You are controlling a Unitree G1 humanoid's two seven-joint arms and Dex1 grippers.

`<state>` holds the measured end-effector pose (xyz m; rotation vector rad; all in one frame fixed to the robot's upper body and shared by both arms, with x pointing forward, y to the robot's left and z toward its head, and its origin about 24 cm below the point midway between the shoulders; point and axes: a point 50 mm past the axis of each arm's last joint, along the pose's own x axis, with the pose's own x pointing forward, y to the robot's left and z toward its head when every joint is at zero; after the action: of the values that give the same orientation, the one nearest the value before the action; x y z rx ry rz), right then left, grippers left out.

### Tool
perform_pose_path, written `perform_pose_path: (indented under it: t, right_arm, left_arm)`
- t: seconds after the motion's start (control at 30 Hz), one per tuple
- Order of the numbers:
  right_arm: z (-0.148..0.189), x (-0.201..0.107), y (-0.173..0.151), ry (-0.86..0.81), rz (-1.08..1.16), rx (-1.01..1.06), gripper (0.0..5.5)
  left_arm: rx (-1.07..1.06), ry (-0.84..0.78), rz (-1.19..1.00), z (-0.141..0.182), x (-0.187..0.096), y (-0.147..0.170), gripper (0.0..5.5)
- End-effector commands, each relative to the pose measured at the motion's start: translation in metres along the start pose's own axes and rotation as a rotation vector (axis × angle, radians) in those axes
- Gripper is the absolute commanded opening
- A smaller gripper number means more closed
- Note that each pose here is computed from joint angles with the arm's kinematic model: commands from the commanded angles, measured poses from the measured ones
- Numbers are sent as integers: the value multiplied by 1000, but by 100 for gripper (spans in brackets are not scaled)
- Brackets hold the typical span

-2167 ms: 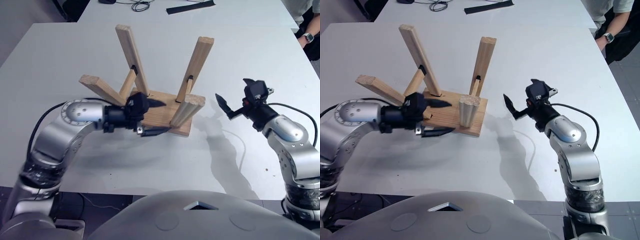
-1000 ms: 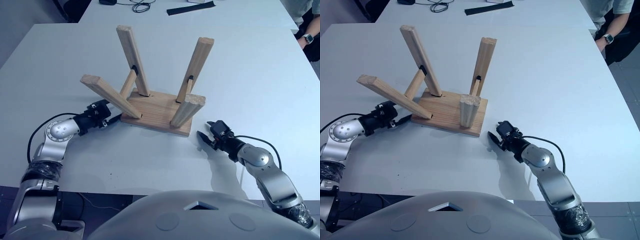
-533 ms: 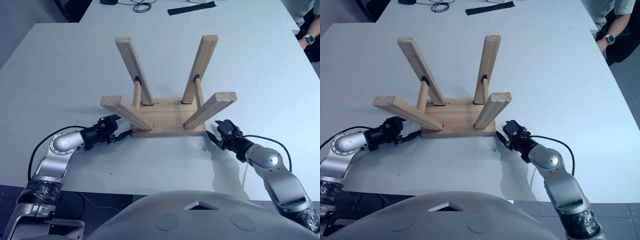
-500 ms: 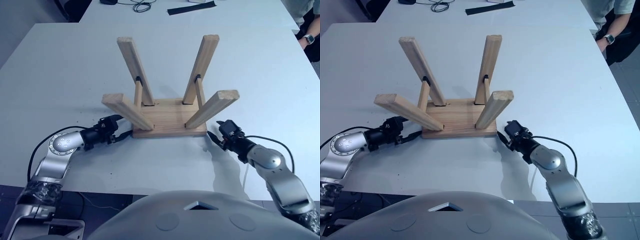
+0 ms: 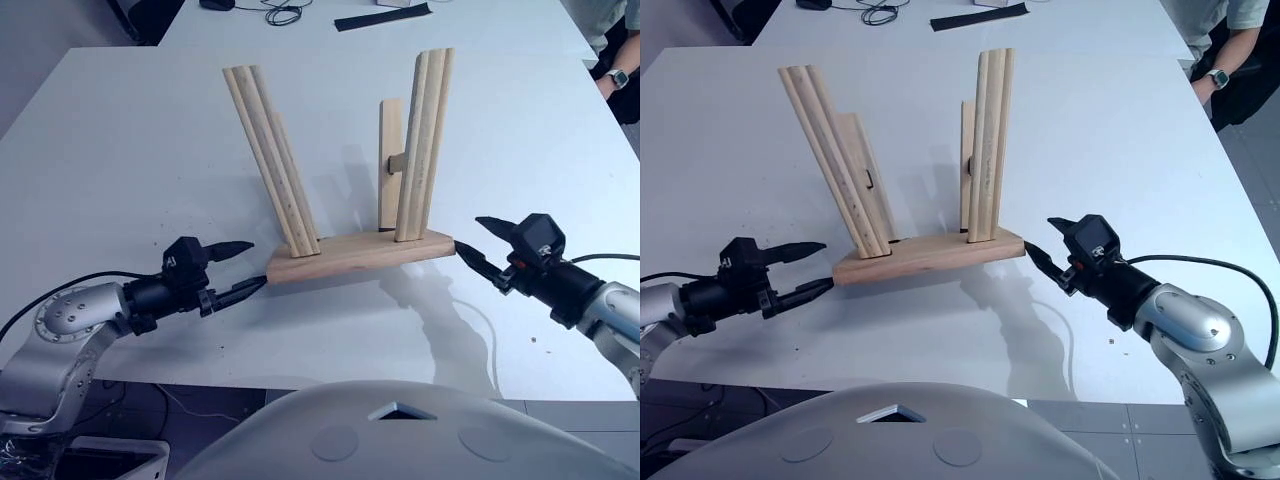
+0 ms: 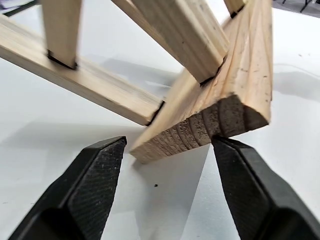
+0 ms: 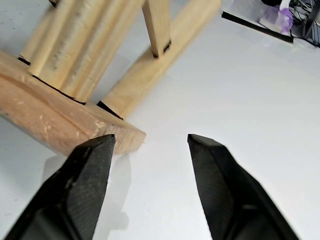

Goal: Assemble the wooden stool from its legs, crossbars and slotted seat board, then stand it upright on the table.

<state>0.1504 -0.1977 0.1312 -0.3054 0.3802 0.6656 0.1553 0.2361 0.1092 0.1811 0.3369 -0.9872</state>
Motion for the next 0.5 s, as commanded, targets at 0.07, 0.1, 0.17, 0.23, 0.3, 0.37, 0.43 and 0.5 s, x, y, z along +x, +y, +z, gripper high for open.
perform_pose_path:
  t: [0.07, 0.1, 0.17, 0.23, 0.3, 0.37, 0.43, 0.5]
  right_arm:
    - [33, -4, 45, -151, 441, -10, 271]
    - [35, -5, 44, -148, 454, -15, 271]
    - [37, -8, 43, -142, 466, -17, 271]
    - [39, -11, 42, -132, 468, -21, 271]
    - [39, -13, 39, -118, 455, -29, 271]
    - [39, -15, 34, -93, 412, -44, 271]
    - [34, -16, 28, -58, 364, -49, 271]
    - [23, -17, 20, 7, 335, -51, 271]
  left_arm:
    - [41, -123, -153, 28, 9, 4, 319]
    - [34, -124, -163, 29, 8, 4, 319]
    - [15, -128, -188, 32, 8, 2, 319]
    - [0, -130, -208, 35, 7, 0, 319]
    - [-10, -125, -229, 37, 5, 0, 319]
    - [-17, -105, -240, 37, 4, 2, 319]
    - [2, -64, -224, 30, 3, 9, 319]
    - [32, 8, -195, 15, 2, 16, 319]
